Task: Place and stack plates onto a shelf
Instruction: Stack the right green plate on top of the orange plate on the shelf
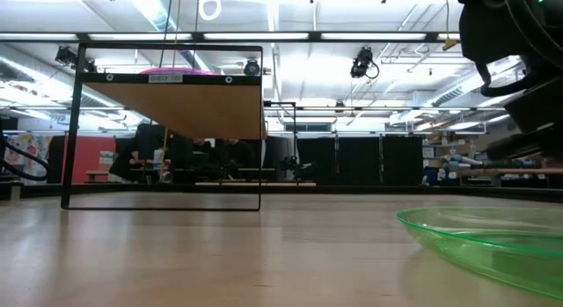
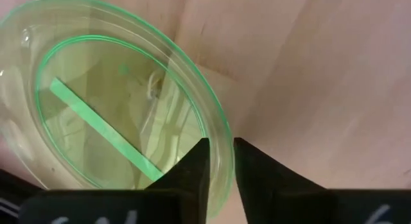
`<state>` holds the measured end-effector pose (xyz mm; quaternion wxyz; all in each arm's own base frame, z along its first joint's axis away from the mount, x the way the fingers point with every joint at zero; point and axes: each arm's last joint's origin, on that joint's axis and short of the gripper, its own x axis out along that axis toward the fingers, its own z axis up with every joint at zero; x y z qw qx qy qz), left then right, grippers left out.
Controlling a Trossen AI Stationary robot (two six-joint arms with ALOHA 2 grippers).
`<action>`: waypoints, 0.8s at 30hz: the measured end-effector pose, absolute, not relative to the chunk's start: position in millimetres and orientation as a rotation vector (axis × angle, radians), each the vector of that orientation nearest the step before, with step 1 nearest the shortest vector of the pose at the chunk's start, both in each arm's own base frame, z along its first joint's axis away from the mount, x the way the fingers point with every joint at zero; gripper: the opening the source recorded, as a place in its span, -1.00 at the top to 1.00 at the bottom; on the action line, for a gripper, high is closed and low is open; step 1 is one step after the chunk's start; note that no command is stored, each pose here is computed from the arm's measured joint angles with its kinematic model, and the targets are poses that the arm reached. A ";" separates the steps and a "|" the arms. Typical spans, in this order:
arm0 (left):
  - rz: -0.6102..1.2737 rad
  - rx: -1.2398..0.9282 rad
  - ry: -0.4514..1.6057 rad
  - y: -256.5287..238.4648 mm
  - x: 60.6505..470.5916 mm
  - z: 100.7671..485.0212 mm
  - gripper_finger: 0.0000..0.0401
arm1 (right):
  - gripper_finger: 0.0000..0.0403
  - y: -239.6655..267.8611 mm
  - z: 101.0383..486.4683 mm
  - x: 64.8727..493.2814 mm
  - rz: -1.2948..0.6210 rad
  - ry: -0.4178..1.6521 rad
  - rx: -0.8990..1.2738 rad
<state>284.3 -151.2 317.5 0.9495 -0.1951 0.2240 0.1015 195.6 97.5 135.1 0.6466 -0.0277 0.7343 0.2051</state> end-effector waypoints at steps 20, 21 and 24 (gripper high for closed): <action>0.206 -0.397 0.456 -151.2 284.3 317.5 0.25 | 0.96 97.6 135.3 195.5 0.473 1.671 -0.059; 0.206 -0.397 0.456 -151.2 284.3 317.5 0.25 | 0.97 97.6 135.3 195.5 0.473 1.671 -0.059; 0.206 -0.396 0.456 -151.2 284.3 317.5 0.25 | 0.98 97.7 135.3 195.5 0.472 1.671 -0.058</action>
